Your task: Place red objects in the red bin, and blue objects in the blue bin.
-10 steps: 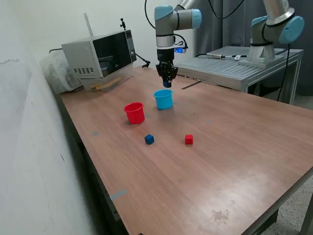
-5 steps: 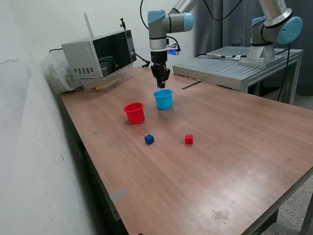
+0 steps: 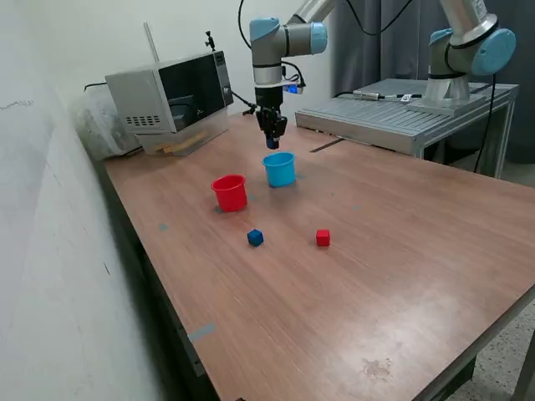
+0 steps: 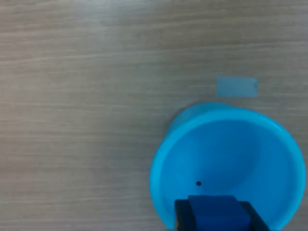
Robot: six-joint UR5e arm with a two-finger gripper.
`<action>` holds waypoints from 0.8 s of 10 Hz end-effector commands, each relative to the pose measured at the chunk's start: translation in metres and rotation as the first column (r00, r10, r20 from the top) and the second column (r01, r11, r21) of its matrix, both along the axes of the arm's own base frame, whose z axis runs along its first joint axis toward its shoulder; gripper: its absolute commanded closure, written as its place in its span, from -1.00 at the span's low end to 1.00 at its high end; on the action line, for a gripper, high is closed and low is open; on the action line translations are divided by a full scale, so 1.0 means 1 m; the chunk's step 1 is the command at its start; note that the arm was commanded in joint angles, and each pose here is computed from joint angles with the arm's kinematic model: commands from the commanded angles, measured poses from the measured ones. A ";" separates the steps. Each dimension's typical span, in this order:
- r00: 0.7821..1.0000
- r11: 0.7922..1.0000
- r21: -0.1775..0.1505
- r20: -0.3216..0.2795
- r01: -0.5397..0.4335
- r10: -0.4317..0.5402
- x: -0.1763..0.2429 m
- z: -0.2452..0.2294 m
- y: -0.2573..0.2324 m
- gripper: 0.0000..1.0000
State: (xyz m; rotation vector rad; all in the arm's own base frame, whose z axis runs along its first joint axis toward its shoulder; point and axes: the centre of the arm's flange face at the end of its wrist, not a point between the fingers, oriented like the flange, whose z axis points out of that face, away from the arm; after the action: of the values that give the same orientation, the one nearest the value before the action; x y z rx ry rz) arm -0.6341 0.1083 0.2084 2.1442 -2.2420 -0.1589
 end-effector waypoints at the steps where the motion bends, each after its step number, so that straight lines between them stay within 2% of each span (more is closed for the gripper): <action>1: 1.000 1.000 0.009 0.001 0.005 -0.005 -0.001 0.002 -0.018 1.00; 4: 1.000 1.000 0.013 -0.015 0.011 -0.011 0.007 0.016 -0.026 1.00; 8: 1.000 1.000 0.015 0.009 0.018 -0.018 0.016 0.007 -0.027 1.00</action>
State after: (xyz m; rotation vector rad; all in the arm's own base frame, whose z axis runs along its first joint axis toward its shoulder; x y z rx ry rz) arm -0.6245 0.0831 0.2189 2.1339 -2.2613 -0.1765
